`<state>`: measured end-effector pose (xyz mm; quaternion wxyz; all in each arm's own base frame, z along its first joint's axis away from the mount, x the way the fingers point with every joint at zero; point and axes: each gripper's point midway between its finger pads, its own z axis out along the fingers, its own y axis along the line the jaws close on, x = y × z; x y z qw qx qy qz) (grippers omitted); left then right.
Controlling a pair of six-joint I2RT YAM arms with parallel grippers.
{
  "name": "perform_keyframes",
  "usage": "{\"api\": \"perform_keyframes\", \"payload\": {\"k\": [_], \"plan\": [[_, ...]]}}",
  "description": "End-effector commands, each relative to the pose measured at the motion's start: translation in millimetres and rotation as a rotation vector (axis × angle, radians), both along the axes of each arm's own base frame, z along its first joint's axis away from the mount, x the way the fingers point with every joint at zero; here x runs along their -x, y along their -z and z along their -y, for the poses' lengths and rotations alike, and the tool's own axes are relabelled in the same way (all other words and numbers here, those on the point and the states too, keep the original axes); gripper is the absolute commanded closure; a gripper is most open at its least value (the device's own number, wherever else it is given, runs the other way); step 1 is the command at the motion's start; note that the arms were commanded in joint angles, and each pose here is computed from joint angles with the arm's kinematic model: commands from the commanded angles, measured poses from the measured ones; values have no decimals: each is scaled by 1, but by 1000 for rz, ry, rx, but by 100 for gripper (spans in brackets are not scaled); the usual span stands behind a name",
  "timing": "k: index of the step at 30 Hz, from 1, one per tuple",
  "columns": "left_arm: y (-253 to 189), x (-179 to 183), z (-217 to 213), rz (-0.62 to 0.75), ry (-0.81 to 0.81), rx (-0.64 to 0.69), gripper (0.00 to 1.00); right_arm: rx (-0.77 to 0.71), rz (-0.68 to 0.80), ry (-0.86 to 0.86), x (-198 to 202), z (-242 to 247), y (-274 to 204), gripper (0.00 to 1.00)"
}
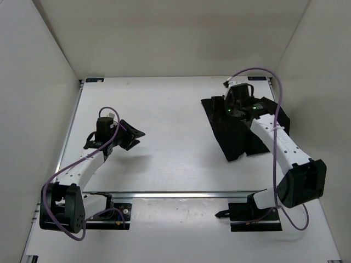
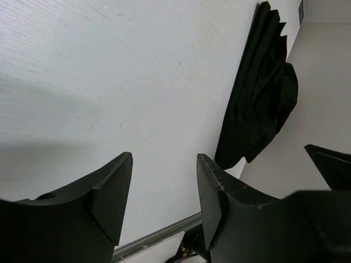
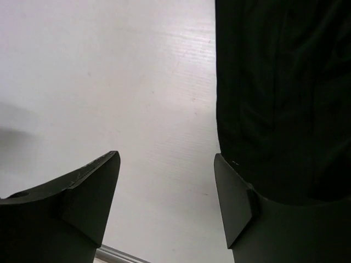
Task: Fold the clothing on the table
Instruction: Move the skirt to the center of the board
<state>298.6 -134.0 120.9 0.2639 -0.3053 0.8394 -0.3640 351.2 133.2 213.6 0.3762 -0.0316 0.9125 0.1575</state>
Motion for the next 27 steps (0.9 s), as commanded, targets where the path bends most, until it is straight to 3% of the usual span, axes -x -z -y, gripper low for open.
{"api": "perform_keyframes", "payload": {"k": [1, 3, 9, 16, 24, 25, 26, 27], "plan": [[-10, -5, 0, 33, -7, 3, 39, 167, -15, -44, 5, 8, 26, 34], [-8, -5, 1, 28, -6, -1, 40, 274, -98, 43, 10, 37, 63, 34], [-15, -8, 2, 50, -21, 8, 39, 356, -192, 75, 20, 71, 124, 32], [-9, -3, 4, 29, -13, 21, 39, 452, -269, 3, 42, 59, 171, 38], [-11, -2, 0, 38, -21, 28, 39, 408, -439, -58, 72, 36, 212, 38], [-10, -4, -5, 36, -37, 24, 39, 404, -455, -53, 75, 30, 215, 46], [-12, -5, -7, 39, -42, 26, 39, 389, -462, -61, 76, 26, 214, 70], [-12, -5, -11, 36, -50, 28, 39, 382, -471, -60, 76, 21, 217, 85]]}}
